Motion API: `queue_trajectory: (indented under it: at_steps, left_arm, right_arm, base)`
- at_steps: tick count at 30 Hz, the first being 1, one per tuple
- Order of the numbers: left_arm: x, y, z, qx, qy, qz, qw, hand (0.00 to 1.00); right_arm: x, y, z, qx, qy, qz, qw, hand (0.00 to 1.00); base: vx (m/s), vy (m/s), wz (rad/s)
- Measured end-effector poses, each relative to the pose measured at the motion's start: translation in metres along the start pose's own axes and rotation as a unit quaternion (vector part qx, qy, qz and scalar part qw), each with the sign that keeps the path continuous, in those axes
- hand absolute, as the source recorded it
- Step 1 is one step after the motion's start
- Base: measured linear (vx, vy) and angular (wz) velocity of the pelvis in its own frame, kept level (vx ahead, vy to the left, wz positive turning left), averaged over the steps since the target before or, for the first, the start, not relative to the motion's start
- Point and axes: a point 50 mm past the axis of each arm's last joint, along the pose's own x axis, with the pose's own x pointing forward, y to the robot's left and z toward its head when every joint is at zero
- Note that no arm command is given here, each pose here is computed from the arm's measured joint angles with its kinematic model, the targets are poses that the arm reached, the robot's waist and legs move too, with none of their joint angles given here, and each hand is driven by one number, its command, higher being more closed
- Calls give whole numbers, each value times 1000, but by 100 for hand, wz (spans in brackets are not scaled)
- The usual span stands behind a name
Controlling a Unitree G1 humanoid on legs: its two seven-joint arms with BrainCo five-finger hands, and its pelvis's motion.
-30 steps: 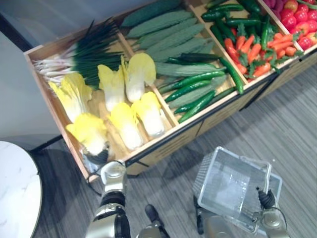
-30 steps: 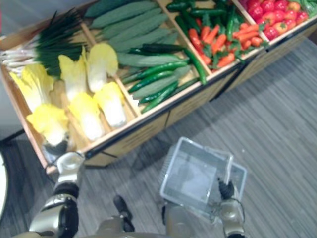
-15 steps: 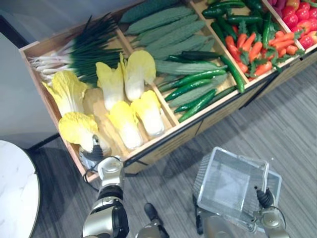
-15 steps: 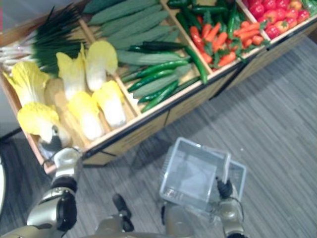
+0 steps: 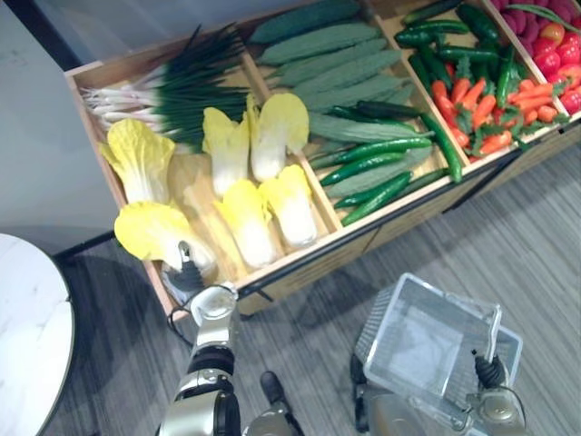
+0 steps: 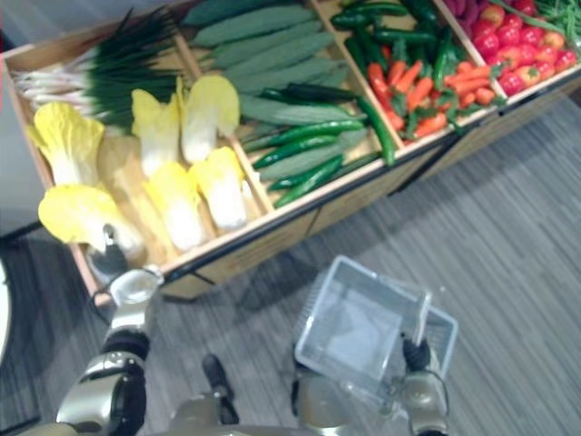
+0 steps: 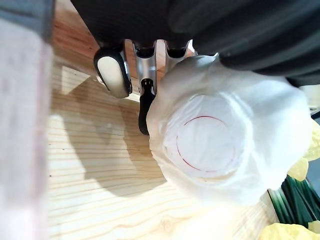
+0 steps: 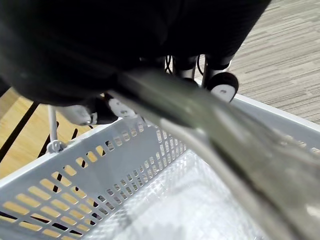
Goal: Pick vegetable in the basket
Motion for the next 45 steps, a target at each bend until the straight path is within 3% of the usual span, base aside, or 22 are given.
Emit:
queue_trajectory:
  at_steps: [17, 35, 40, 45]
  left_arm:
    - [-47, 8, -24, -6, -4, -72, 997, 100]
    - [-54, 40, 55, -117, -157, -29, 980, 100]
    - [-69, 39, 85, -99, -256, -93, 957, 100]
    - [-93, 26, 98, -79, -330, -216, 915, 100]
  right_arm:
    - [-8, -2, -21, 7, 40, -9, 999, 100]
    - [-15, -8, -48, 24, 103, -5, 994, 100]
    - [-12, -27, -57, 23, 126, -17, 992, 100]
    - [12, -82, -24, -92, 56, -44, 993, 100]
  base:
    - [15, -2, 12]
    - [14, 6, 10]
    - [-5, 12, -14]
    - [4, 23, -75]
